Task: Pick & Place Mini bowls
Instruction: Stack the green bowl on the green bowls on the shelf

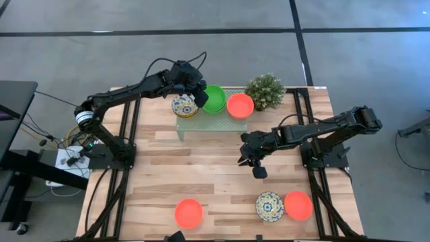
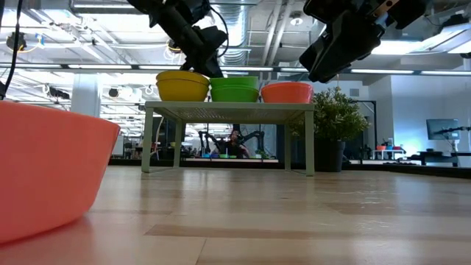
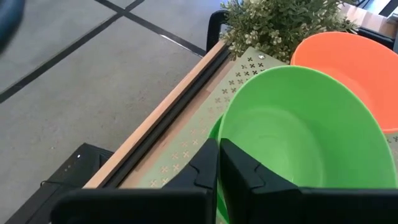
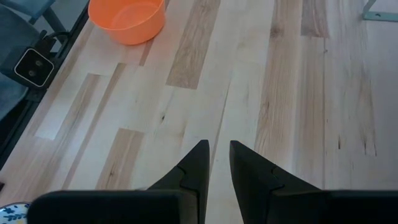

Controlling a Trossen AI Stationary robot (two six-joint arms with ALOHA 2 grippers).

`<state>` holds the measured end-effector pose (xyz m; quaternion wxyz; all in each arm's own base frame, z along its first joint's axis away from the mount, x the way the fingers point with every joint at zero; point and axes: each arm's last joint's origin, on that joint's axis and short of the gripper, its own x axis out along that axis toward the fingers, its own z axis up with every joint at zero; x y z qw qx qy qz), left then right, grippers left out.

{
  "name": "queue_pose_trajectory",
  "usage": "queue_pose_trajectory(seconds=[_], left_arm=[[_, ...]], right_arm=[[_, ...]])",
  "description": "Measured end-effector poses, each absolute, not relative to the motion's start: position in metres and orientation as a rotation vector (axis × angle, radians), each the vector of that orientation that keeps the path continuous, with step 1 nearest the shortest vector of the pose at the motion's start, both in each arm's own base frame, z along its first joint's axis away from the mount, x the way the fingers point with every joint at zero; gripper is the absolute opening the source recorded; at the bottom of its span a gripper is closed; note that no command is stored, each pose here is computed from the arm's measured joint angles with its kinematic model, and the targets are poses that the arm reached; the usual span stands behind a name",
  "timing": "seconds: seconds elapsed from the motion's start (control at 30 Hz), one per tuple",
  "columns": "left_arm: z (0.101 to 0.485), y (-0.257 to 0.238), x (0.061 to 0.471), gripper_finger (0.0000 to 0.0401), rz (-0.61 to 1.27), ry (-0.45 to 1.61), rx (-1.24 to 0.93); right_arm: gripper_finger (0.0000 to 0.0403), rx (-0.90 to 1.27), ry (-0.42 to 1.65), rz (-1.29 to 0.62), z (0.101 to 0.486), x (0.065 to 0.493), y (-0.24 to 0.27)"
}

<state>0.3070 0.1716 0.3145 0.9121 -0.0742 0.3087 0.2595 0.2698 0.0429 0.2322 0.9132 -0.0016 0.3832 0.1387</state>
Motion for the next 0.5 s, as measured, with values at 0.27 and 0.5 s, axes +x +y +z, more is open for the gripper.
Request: queue_pose_trajectory(seconds=[0.27,0.5], left_arm=[[0.3142,0.1715,0.3067,0.0037,0.534,0.64,-0.153],[0.3145,0.1715,0.3068,0.0075,0.526,0.644,-0.127]], right_arm=[[0.0059,-0.003,0.789,0.286,0.2322,0.2698,0.0429],[0.0059,-0.003,0.789,0.286,0.2322,0.2698,0.0429]])
